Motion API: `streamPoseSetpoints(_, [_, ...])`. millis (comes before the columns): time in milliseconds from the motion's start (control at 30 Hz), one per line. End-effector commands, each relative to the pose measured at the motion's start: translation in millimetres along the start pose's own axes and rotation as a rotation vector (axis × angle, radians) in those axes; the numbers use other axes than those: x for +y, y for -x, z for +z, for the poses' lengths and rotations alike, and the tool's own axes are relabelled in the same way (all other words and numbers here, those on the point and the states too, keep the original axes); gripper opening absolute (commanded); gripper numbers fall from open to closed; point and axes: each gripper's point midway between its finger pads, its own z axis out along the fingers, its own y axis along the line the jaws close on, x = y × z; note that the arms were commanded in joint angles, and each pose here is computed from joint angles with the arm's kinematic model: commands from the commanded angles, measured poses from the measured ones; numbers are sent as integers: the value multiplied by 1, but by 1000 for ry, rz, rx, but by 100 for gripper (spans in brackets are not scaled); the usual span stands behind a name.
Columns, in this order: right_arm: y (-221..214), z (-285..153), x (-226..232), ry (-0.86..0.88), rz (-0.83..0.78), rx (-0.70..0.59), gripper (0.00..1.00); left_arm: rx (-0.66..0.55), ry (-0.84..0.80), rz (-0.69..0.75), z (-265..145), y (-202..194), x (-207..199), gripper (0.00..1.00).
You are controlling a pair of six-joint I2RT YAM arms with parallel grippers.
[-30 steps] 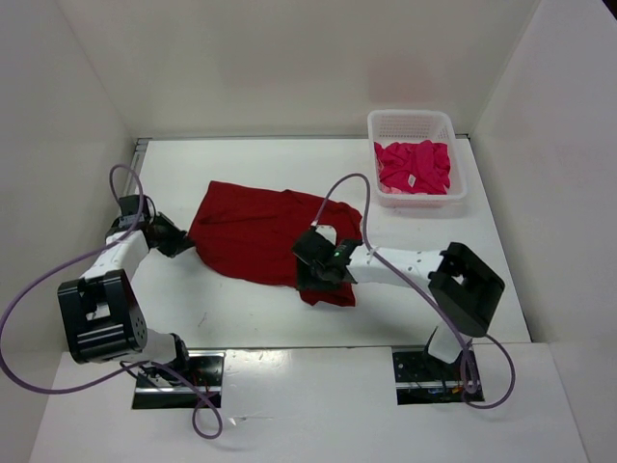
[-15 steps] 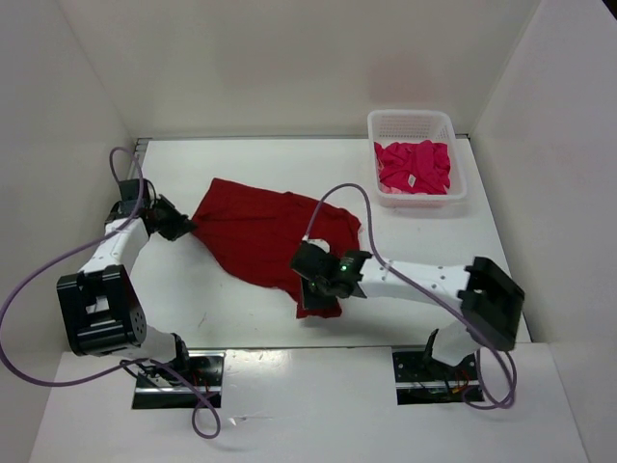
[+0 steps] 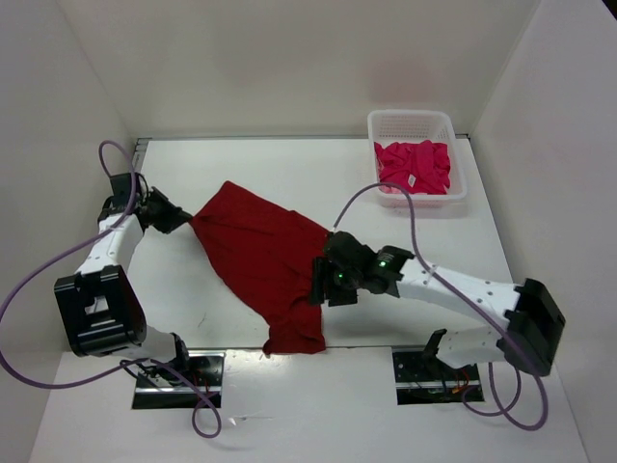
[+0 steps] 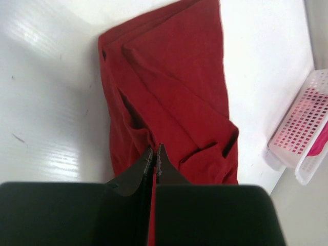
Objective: Fold and stack the t-shirts
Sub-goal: Flatten out the tshirt
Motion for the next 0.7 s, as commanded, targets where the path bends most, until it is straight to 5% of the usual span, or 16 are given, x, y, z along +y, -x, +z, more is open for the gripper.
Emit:
streamPoseSetpoints(0, [28,41,-4,-60,-13,-74,64,9,-3,-11,-4,-5,2,0])
streamPoseSetpoints(433, [92,96,10,-95,10,-214,71,54,1,7,-1,-28,3,0])
streamPoseSetpoints(500, [102,105,-1,-130,19,-216,64,41,2,10,0,-26,3,0])
streamPoseSetpoints(667, [133,109,-13,-199,-10,-246,22,41,14,-1,7,-24,7,0])
